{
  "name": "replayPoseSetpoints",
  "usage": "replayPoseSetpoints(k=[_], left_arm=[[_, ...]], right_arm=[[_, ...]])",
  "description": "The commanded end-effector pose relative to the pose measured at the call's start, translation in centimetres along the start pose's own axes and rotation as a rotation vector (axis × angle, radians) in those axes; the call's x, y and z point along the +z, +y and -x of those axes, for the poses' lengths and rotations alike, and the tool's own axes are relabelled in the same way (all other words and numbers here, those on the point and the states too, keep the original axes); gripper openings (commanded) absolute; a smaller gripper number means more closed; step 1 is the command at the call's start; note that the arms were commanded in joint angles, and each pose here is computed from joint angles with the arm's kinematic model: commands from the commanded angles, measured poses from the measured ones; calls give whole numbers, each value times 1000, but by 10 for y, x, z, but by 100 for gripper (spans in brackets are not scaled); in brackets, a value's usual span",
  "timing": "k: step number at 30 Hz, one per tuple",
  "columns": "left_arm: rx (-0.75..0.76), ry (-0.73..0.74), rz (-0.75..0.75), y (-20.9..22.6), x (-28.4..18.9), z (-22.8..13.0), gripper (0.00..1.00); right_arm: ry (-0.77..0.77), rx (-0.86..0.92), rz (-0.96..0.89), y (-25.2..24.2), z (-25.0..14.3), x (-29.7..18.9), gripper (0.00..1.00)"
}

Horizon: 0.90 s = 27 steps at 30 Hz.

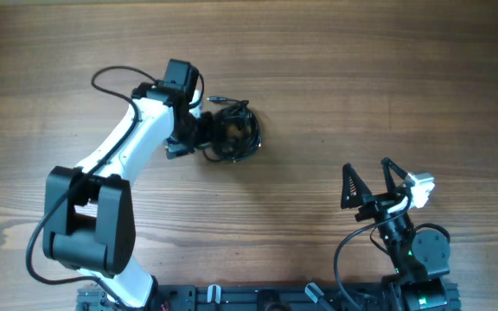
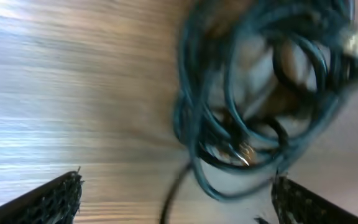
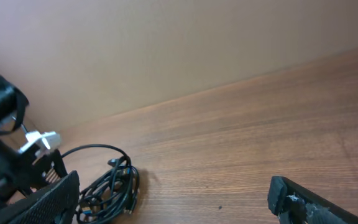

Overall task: Untangle cables
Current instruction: 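Grasp the black cable bundle with the left gripper and pull it closer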

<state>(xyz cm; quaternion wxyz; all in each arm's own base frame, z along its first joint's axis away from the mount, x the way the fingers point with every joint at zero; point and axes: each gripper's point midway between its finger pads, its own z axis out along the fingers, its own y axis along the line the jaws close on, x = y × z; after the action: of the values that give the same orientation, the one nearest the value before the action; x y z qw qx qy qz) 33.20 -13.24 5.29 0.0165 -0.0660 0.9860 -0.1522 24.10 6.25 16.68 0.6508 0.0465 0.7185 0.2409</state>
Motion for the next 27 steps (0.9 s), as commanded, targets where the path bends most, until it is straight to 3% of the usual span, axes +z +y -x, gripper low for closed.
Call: replayPoseSetpoints(k=[1,3,6,7,9,12,13,14,15,17,21,27], left_arm=[[278,135,-567,-86,-30,-34,100],[301,113,-822,-112,-71,-30,100],[327,26,-839,-110,-83,-12,100],[312,-8,-789,-103,-77,-2,100],[127,-68,-619,-77,-63,27,100],[4,-138,-650,-71,-74,56,100],[-77,-170,-594,-57,-71,67,100],[-148,-209,-504,-38,-65,77,100],[-268,-266,-306,1,-53,85,100],[-313,-283,-170,24,-43,81,100],[-314,-221,-48,40,-5,52,100],[-212,-153,-47,19,30,17,100]], right_arm=[[29,36,-4,-2,-7,2,100],[38,72,-10,-3,-9,3,100],[37,162,-32,-7,-9,3,100],[39,175,-33,-7,-10,3,100],[38,231,-34,-7,-10,3,100],[35,334,-40,-8,-10,3,100],[34,380,-41,-8,-10,3,100],[34,404,-42,-8,-10,3,100],[32,405,-44,-8,-10,3,100],[32,405,-44,-8,-10,3,100],[29,405,-48,-9,-9,3,100],[29,406,-48,-9,-9,3,100]])
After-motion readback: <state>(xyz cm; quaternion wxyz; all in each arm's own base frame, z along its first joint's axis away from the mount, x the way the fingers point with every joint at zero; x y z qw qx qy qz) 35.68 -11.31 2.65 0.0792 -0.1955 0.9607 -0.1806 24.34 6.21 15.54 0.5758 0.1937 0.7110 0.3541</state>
